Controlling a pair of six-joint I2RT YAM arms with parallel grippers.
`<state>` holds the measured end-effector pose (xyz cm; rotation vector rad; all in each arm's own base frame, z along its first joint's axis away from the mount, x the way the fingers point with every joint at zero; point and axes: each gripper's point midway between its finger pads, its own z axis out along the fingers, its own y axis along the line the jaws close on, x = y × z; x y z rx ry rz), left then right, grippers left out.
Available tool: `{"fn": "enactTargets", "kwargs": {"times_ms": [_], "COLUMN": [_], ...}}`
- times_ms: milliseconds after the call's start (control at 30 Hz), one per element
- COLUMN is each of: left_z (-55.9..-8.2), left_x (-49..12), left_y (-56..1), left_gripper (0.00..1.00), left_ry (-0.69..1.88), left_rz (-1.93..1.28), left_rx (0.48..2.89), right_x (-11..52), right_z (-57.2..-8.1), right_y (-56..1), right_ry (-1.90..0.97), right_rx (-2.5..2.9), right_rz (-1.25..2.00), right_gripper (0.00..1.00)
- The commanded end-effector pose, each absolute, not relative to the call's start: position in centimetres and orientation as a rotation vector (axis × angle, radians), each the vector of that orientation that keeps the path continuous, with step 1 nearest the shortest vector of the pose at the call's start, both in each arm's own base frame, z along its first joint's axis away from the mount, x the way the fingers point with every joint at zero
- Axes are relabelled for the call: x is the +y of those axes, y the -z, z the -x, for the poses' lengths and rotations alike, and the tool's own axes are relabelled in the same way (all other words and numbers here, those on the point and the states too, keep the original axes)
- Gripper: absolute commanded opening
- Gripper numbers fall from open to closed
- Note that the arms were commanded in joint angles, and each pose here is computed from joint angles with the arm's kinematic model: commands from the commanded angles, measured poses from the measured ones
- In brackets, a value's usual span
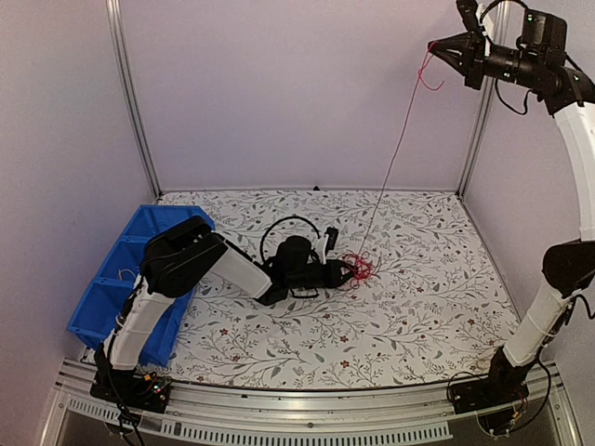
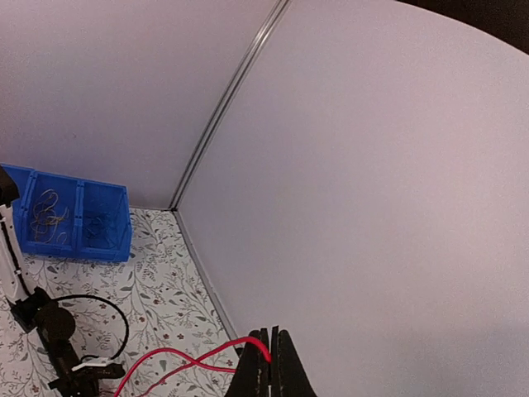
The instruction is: Untangle the cables
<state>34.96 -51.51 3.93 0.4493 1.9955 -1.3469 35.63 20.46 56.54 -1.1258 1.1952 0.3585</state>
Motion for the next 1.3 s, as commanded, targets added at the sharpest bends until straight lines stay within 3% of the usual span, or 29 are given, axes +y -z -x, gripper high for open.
{"fn": "enactTargets", "kwargs": {"times_ms": [0,200,367,500,733,1000,1267], "left_z": [-34.4,-34.3,-34.1,-33.4,-31.8,-31.2,-31.7], "left_x": [-51.2,-51.0,-50.5,-49.5,-44.6,-44.9,-48.5], "left_y": [-2.4,-1.9,-3.8,-7.7,-18.0,-27.0,-33.9], "left_gripper": [0.06,0.14,0.15,0.19,0.51,0.58,0.63], "left_ry": [1.303,1.306,1.297,1.280,1.049,0.904,1.023], "left_rz": [-0.496,-0.485,-0.501,-0.540,-0.657,-0.784,-0.801], "left_rx": [2.038,2.067,2.039,1.961,1.625,1.346,1.201], "right_x": [13.7,12.4,13.5,14.3,15.4,19.2,23.4], "right_z": [-34.3,-35.1,-36.5,-37.2,-36.7,-34.0,-31.2], "right_y": [-65.4,-65.2,-61.4,-56.9,-51.0,-47.3,-45.6], "right_ry": [-0.157,-0.132,-0.265,-0.385,-0.537,-0.715,-0.828], "right_rx": [1.038,1.061,1.138,1.217,1.302,1.322,1.296], "right_rz": [0.930,0.908,0.968,1.006,1.049,1.150,1.251], "right_gripper": [0.00,0.00,0.00,0.00,0.00,0.00,0.00]}}
